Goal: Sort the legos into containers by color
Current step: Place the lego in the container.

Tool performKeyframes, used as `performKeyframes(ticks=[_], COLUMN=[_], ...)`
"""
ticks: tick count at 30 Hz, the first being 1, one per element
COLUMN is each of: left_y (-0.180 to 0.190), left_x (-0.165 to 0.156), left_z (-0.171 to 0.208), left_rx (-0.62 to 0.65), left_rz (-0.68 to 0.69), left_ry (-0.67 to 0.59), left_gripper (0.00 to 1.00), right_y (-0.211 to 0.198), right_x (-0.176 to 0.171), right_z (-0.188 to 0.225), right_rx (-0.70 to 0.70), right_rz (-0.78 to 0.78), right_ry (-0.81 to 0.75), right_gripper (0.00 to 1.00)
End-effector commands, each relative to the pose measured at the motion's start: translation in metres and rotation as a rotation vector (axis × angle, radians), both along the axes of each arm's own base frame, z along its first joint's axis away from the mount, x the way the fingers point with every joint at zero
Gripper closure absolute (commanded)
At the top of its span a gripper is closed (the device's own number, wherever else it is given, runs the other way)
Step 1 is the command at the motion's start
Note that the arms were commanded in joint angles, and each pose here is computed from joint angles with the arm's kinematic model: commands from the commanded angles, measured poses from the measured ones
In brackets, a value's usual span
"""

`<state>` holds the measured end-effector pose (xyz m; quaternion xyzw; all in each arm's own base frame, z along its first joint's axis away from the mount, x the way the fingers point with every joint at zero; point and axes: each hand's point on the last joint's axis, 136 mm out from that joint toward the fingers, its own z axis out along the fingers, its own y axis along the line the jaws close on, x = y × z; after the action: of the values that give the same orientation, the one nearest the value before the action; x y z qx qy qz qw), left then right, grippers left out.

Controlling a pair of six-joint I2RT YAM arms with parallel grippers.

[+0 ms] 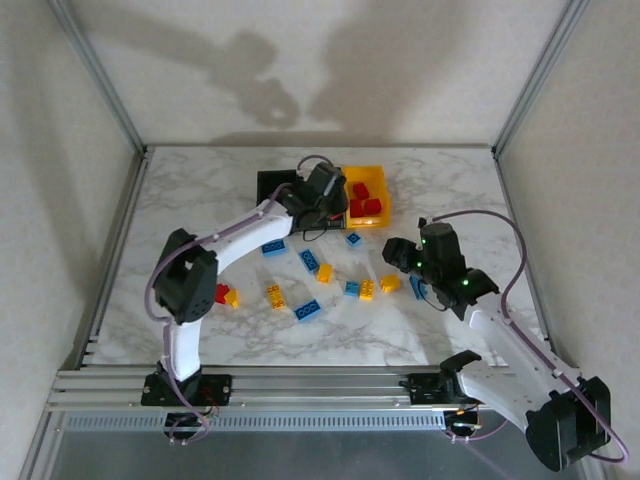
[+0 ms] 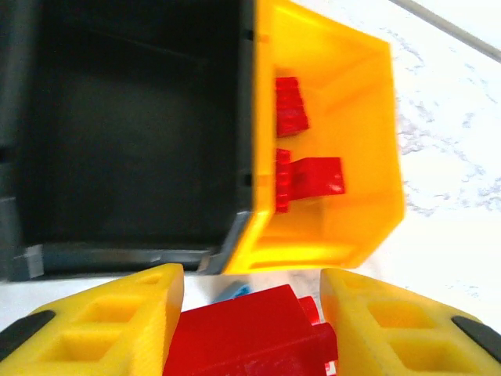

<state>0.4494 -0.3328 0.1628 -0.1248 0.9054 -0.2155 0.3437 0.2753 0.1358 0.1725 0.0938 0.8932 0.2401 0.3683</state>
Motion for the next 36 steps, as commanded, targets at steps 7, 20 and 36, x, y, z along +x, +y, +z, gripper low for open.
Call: performKeyframes(ticks=[7,20,36], left_y=[-0.067,-0.076,-0.013], left_x=[0.038,0.076,-0.014], left_z=[-0.022,-0.016,0.084], left_rx=[-0.09,-0.062,-0.037], left_rz=[-0.052,0.002,-0.061], left_ry=[0.005,-0.055,-0.162], left_gripper=[0.66,0.37,0.28], right_y=[-0.017,-0.024,0.018], right_x=[-0.015,-0.021,-0.018], right_z=[-0.003,0.0,0.029], right_rx=[-0.011,-0.016,0.069], right_rz=[-0.057,-0.078,0.154], right_ry=[0.013,0.001,-0.101], right_gripper=[0.44,0.44,0.37])
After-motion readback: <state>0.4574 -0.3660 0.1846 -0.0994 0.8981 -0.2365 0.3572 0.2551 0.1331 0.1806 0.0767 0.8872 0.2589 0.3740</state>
